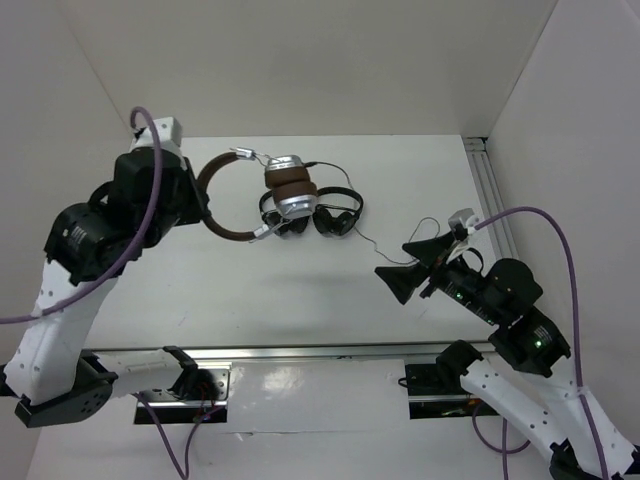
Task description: Wrap the headphones
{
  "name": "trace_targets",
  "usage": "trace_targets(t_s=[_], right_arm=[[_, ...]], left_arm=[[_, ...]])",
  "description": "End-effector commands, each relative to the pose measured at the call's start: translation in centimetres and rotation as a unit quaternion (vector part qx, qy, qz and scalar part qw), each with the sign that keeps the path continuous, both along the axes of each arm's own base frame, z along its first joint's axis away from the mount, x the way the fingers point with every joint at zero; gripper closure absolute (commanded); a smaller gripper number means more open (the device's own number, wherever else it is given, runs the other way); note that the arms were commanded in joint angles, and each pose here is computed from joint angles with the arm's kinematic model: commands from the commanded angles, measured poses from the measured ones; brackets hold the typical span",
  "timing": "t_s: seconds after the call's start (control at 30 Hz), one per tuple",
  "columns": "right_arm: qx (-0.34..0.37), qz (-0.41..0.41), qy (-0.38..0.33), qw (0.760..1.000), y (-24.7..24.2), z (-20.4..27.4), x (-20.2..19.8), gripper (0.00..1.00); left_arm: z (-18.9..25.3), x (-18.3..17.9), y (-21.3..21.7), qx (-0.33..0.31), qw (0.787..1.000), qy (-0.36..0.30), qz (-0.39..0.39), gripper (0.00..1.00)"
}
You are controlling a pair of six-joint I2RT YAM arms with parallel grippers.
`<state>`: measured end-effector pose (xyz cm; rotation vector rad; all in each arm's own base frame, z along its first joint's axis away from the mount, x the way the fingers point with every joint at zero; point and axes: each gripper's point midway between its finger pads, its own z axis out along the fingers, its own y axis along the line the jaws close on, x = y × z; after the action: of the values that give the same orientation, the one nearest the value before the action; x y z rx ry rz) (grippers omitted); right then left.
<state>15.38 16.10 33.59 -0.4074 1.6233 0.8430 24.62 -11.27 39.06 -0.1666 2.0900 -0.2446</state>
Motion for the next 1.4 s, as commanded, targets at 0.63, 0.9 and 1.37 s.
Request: trace_targets(t_s=[0.63,0.9,1.37], right_arm=[[0.038,0.051,-0.058,0.996,6.3,-0.6,6.5,0.14],[0.059,0.072,-0.047,0.995,8.4,-2.7,8.2,0.19],[0.053,0.052,-0.013,0.997,10.2,-6.7,9.8,1.00]], left_arm=[[2.3,-3.4,3.3,-0.014,1.000,-0.016,-0.013,1.00],[1.8,-3.5,1.2,-0.042,0.997,-0.012,-0.059,1.00],[1.3,-3.0,2.2,-0.030,0.999,-0.015,-0.030,1.00]])
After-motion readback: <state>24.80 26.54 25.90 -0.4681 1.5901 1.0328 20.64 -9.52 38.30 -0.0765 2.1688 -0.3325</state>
